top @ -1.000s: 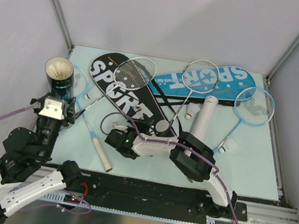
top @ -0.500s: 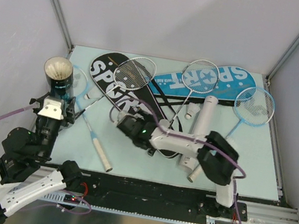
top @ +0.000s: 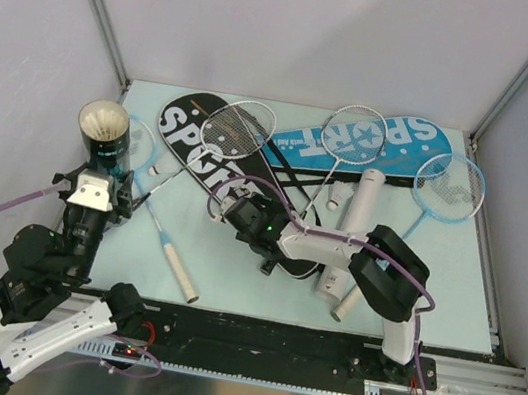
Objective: Pack up the badminton gear
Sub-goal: Pick up the lid from the center of the board.
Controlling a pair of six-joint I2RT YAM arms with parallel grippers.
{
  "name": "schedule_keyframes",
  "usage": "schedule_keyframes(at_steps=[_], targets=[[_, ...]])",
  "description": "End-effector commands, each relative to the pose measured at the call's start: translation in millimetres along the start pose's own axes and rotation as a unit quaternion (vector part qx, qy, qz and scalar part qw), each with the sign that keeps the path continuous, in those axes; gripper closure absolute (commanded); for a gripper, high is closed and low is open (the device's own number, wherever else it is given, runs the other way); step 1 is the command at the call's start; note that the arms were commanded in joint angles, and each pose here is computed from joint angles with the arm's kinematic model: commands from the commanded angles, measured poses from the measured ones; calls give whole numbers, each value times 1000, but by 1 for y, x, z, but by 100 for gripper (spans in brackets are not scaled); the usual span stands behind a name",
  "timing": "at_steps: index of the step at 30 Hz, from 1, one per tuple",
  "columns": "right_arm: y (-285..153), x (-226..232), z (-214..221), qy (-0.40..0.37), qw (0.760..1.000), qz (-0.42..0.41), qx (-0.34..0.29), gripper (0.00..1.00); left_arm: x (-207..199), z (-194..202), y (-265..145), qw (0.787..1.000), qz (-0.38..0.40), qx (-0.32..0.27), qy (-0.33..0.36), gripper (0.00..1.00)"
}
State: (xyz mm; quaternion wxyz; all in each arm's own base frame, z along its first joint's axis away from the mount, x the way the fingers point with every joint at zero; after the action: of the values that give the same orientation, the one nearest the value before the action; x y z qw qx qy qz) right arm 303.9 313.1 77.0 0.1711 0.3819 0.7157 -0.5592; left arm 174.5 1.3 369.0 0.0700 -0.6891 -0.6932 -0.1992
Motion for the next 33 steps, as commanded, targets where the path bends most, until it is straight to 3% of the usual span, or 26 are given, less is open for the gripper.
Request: schedule_keyframes(at_steps=[1,19,27,33], targets=[[12,2,-5,-29,999,19,-5,22,14,-25,0,999,-15,-34,-35,76],[30,11,17,-76,995,49,48,31,22,-31,-5,997,-19,-47,-51,76],[32,5,11,-63,995,61,37,55,21,-31,-5,998,-19,-47,-50,76],[25,-10,2,-44,996,75,17,81,18,-28,-3,998,-15,-42,-40,76]])
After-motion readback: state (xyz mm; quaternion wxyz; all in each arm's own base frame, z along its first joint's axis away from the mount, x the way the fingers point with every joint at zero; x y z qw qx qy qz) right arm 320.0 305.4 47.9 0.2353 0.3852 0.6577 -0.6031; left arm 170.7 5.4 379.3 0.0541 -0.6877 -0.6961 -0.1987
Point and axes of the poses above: each gripper's point midway between its finger pads, its own y axis out along the fingers, its own x axis along the line the jaws close on, z = x × y, the point moved 1 cm from there along -y, back along the fingers, and after that the axes turned 7 degrees about y, right-handed, at the moved point
